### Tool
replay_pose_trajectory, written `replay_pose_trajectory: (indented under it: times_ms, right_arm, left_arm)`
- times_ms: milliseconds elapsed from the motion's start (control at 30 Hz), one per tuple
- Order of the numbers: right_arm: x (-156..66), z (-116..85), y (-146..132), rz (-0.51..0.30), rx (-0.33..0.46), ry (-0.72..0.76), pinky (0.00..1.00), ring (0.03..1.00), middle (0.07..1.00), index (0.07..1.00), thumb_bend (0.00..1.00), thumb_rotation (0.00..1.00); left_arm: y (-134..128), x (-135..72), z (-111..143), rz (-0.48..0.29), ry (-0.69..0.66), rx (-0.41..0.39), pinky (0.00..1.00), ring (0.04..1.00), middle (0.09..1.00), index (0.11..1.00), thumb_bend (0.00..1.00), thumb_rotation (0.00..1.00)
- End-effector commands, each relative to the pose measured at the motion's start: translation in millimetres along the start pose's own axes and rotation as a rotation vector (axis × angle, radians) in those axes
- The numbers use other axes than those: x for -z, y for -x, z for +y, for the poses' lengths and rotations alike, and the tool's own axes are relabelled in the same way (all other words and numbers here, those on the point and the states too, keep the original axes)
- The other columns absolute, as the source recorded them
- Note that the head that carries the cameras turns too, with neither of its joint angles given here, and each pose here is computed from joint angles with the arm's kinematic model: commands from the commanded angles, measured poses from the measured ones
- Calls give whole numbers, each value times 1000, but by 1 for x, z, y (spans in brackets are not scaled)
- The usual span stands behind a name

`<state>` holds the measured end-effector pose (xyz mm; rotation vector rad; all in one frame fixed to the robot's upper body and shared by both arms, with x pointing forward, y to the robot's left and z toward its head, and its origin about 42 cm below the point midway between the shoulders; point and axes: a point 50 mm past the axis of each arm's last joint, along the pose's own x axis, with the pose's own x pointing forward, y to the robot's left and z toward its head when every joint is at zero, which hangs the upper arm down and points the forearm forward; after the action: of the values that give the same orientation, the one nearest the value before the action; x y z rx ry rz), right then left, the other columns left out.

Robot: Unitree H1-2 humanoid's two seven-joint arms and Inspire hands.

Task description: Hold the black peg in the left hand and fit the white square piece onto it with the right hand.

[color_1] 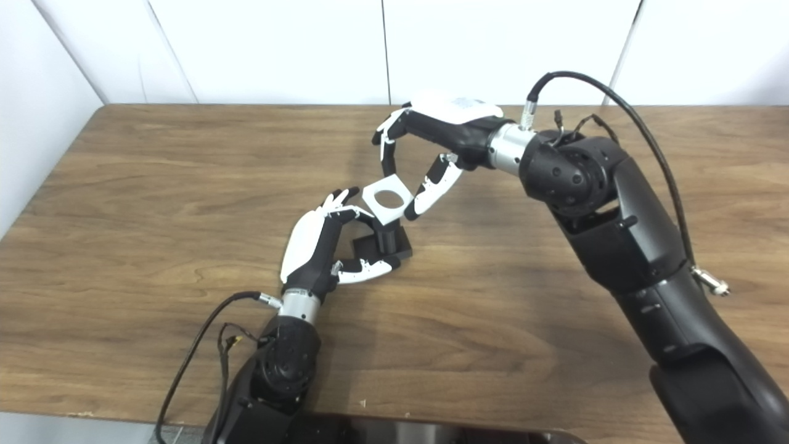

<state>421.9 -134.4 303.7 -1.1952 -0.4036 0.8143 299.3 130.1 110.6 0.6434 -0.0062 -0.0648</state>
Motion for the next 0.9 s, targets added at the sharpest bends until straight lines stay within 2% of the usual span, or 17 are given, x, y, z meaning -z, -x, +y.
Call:
replay_pose_trajectory:
  times_ms: [0,867]
  right_arm:
    - [-8,-23,-3,-18,77,26,981,914,816,479,524,136]
    - [-6,-8,-8,-8,54,-3,988,925,822,479,524,135]
  left_arm:
    - [6,5,-16,60,0,72,1000,1000,949,485,517,89]
    - [8,3,-17,62,4,66,1000,1000,946,484,518,88]
